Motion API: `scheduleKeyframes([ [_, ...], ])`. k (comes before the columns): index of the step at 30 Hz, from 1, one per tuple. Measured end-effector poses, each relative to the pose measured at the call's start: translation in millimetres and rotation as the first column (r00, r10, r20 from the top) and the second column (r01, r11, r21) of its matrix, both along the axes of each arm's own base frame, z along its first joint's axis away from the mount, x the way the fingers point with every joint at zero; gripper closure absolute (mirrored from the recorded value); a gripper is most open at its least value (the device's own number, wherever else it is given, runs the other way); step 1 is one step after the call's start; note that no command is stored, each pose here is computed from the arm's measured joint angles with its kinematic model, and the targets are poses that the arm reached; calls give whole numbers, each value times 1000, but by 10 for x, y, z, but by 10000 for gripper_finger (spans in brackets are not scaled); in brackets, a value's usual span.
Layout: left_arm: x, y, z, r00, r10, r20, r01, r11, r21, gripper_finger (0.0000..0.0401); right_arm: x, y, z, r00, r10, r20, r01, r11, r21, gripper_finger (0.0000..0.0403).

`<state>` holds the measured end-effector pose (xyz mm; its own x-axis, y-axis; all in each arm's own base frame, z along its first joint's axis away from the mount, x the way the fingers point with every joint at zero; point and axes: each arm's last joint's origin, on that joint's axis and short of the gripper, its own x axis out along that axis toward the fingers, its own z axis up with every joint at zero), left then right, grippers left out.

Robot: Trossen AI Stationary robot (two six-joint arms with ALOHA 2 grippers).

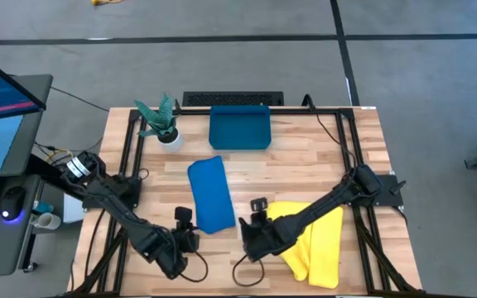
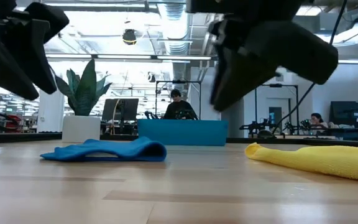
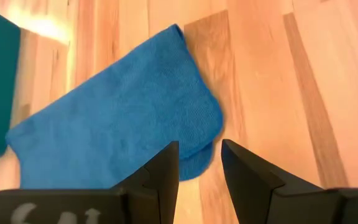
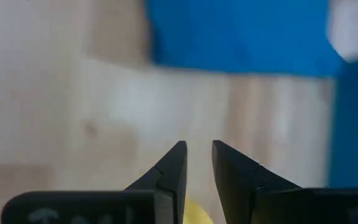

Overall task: Roll microfiber towels into tight, uniform cylinder then place into a basket
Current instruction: Fold the blue microfiber towel

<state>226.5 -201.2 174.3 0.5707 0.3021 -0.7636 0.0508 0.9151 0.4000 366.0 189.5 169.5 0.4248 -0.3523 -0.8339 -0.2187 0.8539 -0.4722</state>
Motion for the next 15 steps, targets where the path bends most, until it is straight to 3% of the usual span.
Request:
scheduleKeyframes([
  [5,27,59,-55,1000,14,-23,-15,999,-33,287,99,-16,-147,991,115,66,-119,990,69,305],
  [15,71,173,-166,996,56,-72,-64,991,-121,267,180,-90,-213,981,140,131,-153,984,95,305],
])
